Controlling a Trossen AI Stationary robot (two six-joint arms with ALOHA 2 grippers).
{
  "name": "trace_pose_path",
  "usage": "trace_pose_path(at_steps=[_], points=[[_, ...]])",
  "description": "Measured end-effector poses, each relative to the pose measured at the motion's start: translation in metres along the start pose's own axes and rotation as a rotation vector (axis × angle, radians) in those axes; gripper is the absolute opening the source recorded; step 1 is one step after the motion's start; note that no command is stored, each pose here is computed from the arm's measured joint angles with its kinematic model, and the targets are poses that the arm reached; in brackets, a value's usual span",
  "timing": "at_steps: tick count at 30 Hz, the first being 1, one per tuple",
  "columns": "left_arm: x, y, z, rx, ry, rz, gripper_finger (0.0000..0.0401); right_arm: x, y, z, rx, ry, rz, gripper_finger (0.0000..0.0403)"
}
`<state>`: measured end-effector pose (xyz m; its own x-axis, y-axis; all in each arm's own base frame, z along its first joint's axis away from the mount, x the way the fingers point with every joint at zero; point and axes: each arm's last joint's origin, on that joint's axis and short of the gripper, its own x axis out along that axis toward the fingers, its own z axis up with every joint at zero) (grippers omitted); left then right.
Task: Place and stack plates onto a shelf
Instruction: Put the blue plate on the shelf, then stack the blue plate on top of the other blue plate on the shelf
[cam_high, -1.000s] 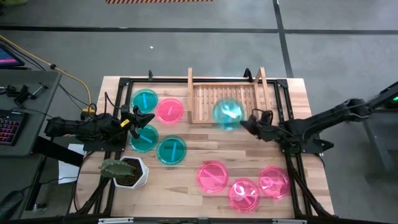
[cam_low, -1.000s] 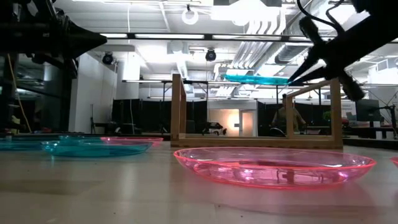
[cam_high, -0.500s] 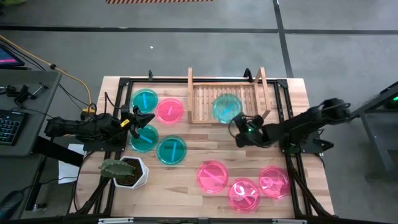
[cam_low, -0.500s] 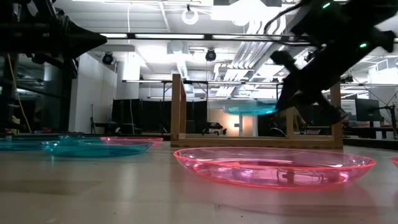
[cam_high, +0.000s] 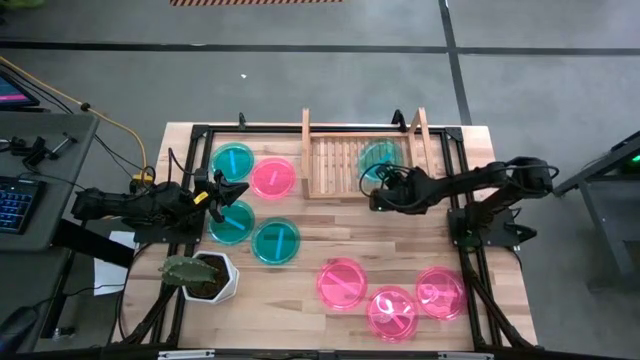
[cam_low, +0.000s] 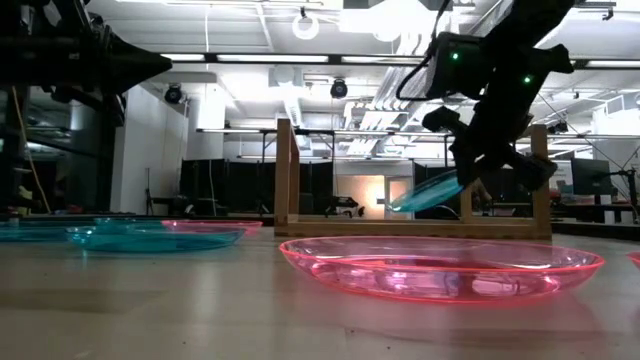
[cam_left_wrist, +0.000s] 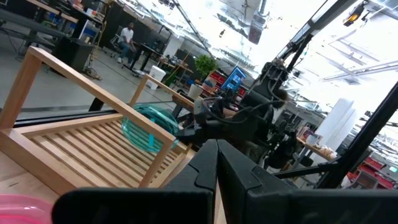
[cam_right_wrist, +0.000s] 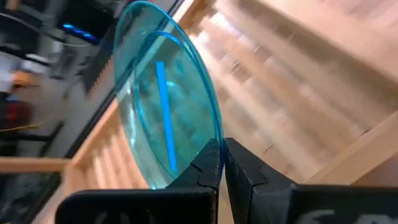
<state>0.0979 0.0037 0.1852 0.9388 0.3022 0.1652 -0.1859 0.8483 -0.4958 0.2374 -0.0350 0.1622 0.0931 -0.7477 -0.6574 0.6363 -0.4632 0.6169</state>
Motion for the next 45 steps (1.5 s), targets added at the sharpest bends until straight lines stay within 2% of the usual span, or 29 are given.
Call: trace_pose_path(at_steps=[17, 21, 30, 36, 38, 41, 43, 45], points=[[0.0, 0.0, 0.0, 0.0, 0.0, 0.0, 0.0001, 0.02, 0.007, 0.015, 0.033, -0.012, -0.089, 0.0006], [0.0, 0.0, 0.0, 0.0, 0.0, 0.0, 0.0001, 0.022, 0.007, 0.018, 0.012, -0.026, -0.104, 0.0029], [0.0, 0.0, 0.0, 0.0, 0.0, 0.0, 0.0001, 0.023, 0.007, 0.019, 0.014, -0.033, -0.109, 0.0108], [0.0, 0.0, 0.0, 0.0, 0.0, 0.0, 0.0001, 0.022, 0.008, 0.019, 0.039, 0.012, -0.119, 0.0128], [0.0, 0.0, 0.0, 0.0, 0.0, 0.0, 0.0001, 0.019, 0.011, 0.019, 0.053, 0.024, -0.096, 0.0129], [0.0, 0.0, 0.0, 0.0, 0.001, 0.0, 0.0001, 0.01, 0.027, 0.019, 0.008, 0.044, -0.016, 0.0129], [0.0, 0.0, 0.0, 0.0, 0.0, 0.0, 0.0001, 0.002, 0.043, 0.017, -0.087, 0.07, 0.071, 0.0129], [0.0, 0.0, 0.0, 0.0, 0.0, 0.0, 0.0001, -0.005, 0.061, 0.013, -0.254, 0.145, 0.172, 0.0129]])
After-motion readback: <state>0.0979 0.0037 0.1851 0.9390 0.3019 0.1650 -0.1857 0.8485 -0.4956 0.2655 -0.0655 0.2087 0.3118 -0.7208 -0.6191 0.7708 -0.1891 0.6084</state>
